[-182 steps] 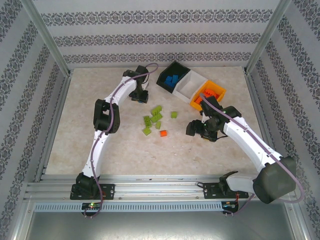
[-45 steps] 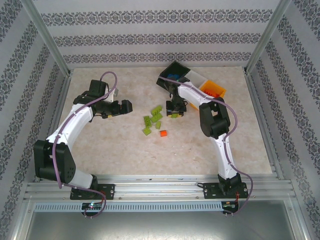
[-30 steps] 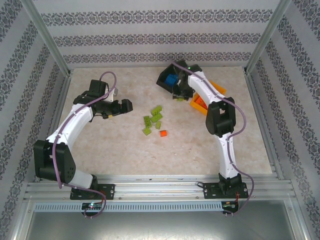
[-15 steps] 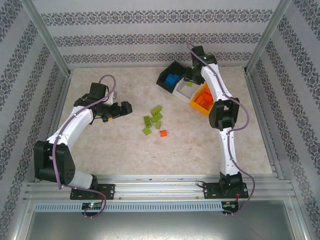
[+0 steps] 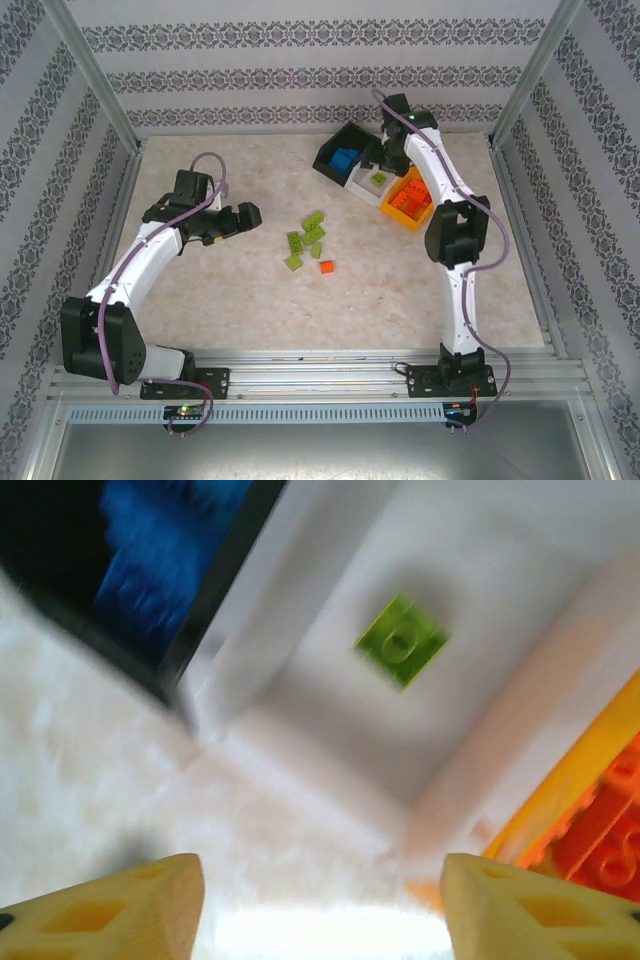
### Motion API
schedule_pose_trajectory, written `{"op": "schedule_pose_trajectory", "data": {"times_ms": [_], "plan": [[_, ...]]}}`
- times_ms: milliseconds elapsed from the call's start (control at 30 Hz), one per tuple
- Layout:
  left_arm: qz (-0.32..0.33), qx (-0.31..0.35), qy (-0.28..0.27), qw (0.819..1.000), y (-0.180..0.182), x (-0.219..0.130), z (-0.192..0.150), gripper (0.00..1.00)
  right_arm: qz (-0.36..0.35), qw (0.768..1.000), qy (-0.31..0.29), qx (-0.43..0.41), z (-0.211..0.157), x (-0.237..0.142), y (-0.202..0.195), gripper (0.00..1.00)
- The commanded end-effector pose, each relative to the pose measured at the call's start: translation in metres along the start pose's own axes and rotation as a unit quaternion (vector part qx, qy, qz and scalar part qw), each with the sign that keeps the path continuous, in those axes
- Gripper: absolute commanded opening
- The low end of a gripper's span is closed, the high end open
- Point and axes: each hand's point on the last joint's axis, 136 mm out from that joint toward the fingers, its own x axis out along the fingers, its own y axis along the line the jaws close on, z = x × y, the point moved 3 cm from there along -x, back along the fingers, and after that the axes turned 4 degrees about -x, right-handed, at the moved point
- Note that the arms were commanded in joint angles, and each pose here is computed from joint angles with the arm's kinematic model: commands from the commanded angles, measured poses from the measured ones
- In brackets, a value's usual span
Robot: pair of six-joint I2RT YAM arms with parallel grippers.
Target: Sort the legos into containers by color
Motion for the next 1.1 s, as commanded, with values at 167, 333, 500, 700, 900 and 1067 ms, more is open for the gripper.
{"op": "schedule_pose_trajectory", "data": {"times_ms": [167, 333, 500, 700, 900, 1067], "plan": [[-0.020, -0.041, -0.029, 0.999, 0.004, 0.006, 0.007, 1.00, 0.070, 0.978, 0.156, -0.115, -0.174, -0.007, 0.078, 0.81], [-0.038, -0.061, -0.018, 0.997, 0.002, 0.018, 0.011, 1.00, 0.033, 0.963, 0.203, -0.176, -0.232, 0.007, 0.094, 0.83], [-0.043, -0.063, -0.020, 0.997, 0.000, 0.017, 0.014, 1.00, 0.004, 0.957, 0.207, -0.202, -0.245, 0.025, 0.104, 0.83], [-0.032, -0.055, -0.022, 0.998, 0.004, 0.007, 0.005, 1.00, -0.024, 0.957, 0.210, -0.197, -0.241, 0.049, 0.098, 0.79], [-0.020, -0.053, -0.026, 0.998, 0.012, -0.004, -0.005, 1.00, -0.036, 0.961, 0.200, -0.186, -0.230, 0.067, 0.096, 0.71], [-0.014, -0.054, -0.026, 0.998, 0.016, -0.010, -0.007, 1.00, -0.043, 0.960, 0.206, -0.184, -0.225, 0.080, 0.097, 0.62]]}}
